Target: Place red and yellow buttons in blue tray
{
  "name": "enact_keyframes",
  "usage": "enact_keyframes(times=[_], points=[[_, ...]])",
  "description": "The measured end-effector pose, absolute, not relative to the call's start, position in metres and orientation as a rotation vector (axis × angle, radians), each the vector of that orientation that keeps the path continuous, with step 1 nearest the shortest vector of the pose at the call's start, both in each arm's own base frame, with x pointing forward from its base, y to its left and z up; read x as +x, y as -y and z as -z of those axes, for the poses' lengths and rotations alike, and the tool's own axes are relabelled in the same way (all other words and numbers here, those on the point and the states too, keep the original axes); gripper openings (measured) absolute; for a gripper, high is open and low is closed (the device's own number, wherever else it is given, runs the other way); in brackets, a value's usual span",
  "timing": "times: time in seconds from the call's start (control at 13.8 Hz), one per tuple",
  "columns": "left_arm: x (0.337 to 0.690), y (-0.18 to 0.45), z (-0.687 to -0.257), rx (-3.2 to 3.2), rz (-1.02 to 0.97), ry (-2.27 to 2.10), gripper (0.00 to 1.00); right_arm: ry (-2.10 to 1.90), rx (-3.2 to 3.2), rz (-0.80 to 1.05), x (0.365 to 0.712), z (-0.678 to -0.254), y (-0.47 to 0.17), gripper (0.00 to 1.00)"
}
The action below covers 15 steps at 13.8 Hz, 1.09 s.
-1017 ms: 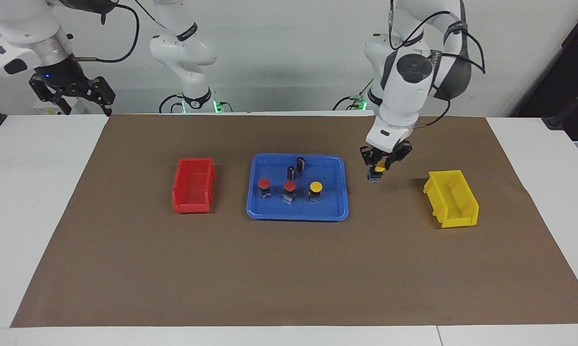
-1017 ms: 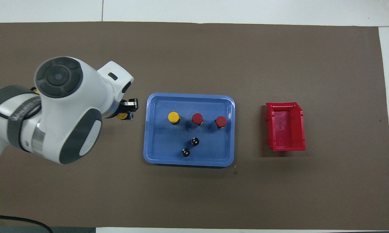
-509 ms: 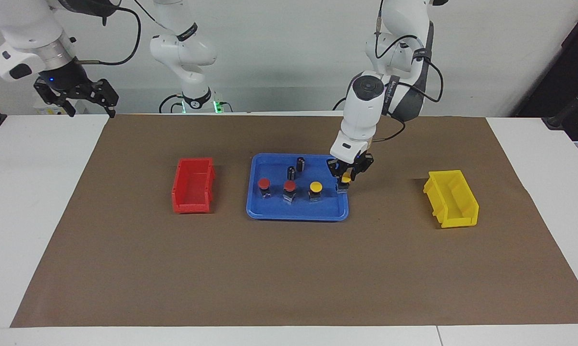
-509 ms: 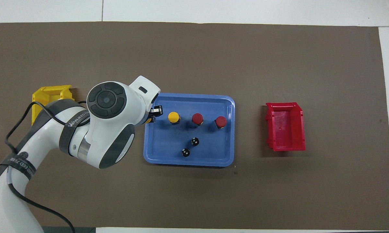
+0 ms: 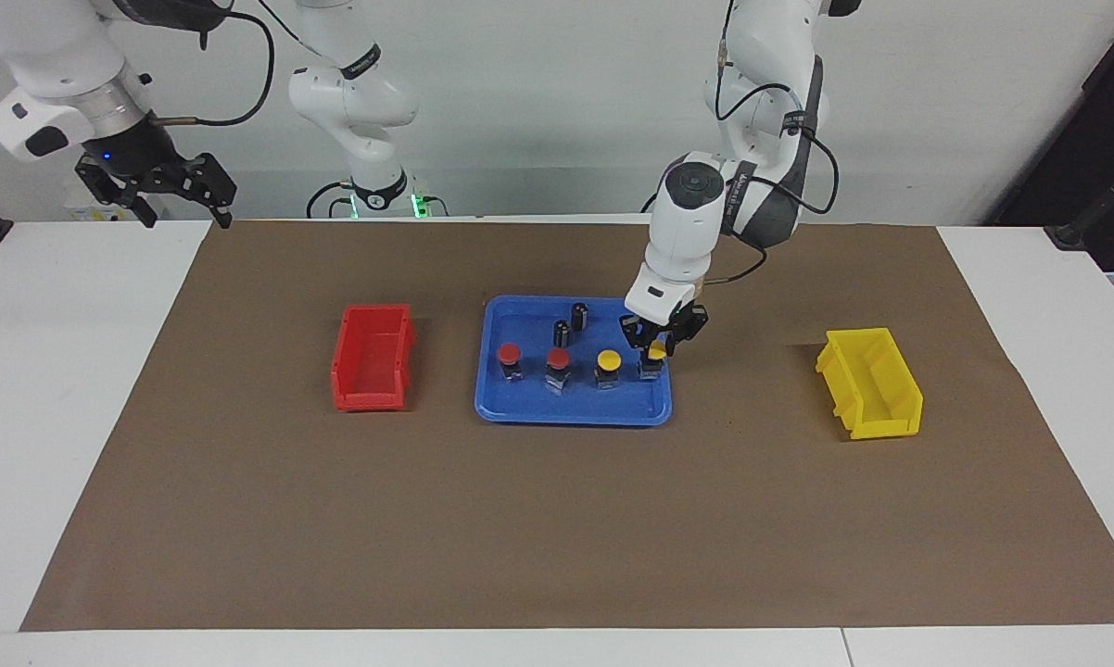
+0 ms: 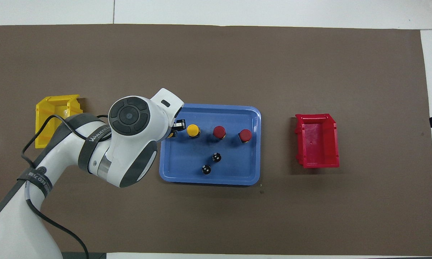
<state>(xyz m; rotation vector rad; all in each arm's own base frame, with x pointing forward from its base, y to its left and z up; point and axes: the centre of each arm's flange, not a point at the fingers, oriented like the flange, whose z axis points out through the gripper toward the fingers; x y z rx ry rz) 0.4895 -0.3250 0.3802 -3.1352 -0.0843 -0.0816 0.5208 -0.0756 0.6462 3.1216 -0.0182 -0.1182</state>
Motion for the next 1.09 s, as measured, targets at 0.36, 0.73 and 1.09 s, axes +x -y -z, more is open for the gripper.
enact_keyframes(times=[0.36,0.73,1.09], points=[[0.484,0.327,-0.373,-3.135,0.078,0.073,0.59,0.011,3.121,0.117,0.521,-0.647,0.073,1.00],[0.493,0.318,-0.382,-3.131,0.077,0.104,1.00,0.013,3.121,0.116,0.521,-0.647,0.074,1.00],[0.528,0.237,-0.451,-3.105,-0.015,-0.102,1.00,0.012,3.121,0.116,0.521,-0.647,0.073,1.00]])
